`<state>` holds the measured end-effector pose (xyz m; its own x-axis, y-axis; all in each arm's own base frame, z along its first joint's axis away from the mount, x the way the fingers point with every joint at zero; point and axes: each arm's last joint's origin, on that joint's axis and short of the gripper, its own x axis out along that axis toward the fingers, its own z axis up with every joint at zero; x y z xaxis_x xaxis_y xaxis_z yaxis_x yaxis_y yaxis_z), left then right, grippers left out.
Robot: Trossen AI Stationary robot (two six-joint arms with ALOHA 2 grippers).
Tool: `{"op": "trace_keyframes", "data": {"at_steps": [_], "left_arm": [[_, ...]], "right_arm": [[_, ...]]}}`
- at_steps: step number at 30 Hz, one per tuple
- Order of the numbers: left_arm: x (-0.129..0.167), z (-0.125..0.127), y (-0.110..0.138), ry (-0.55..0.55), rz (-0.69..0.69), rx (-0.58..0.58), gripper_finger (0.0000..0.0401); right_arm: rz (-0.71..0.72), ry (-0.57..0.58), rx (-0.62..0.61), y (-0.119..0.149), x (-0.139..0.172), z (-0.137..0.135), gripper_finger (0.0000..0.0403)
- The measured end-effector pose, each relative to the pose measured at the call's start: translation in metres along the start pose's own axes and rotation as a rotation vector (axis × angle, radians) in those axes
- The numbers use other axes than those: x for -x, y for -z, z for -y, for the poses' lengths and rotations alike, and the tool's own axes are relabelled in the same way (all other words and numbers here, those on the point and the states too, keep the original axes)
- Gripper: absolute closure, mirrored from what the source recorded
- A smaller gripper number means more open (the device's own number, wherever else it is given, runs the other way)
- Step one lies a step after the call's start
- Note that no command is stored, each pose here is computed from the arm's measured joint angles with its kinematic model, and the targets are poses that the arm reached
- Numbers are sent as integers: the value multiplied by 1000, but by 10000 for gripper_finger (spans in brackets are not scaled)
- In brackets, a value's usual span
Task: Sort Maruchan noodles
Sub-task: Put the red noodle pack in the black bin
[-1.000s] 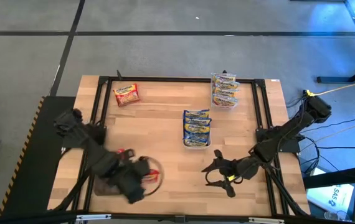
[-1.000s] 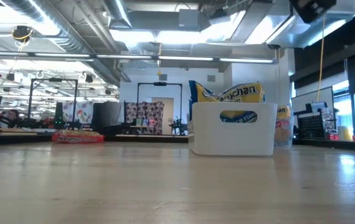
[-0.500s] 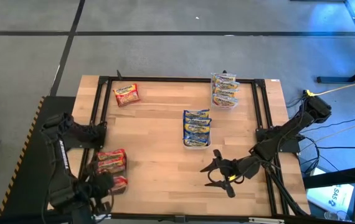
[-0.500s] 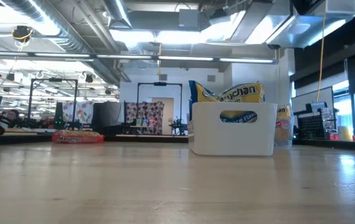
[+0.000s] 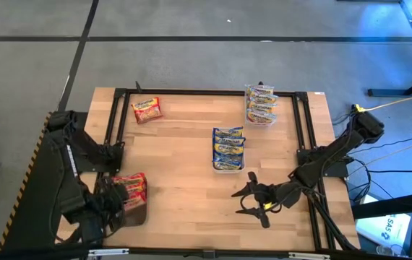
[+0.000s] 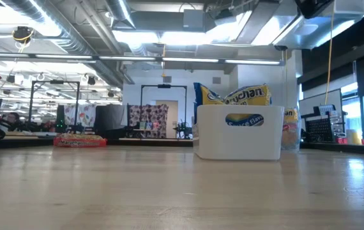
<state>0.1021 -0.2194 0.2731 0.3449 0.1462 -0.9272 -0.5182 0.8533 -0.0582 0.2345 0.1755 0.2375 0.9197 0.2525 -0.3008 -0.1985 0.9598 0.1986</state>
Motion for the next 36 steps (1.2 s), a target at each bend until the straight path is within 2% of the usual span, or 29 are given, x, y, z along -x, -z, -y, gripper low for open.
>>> {"op": "trace_keyframes", "data": {"at_steps": [5, 26, 31, 36], "left_arm": [[-20, -8, 7, -15, 1, -2, 365], [-71, -19, 26, 12, 2, -15, 359], [-75, -22, 27, -8, 4, -24, 339], [-75, -22, 28, -15, -23, -24, 297]], "right_arm": [[-5, 25, 1, 3, -4, 1, 170], [-38, 40, -12, 15, -16, 2, 170], [-38, 40, -12, 15, -16, 2, 170], [-37, 40, -12, 15, -16, 2, 170]]}}
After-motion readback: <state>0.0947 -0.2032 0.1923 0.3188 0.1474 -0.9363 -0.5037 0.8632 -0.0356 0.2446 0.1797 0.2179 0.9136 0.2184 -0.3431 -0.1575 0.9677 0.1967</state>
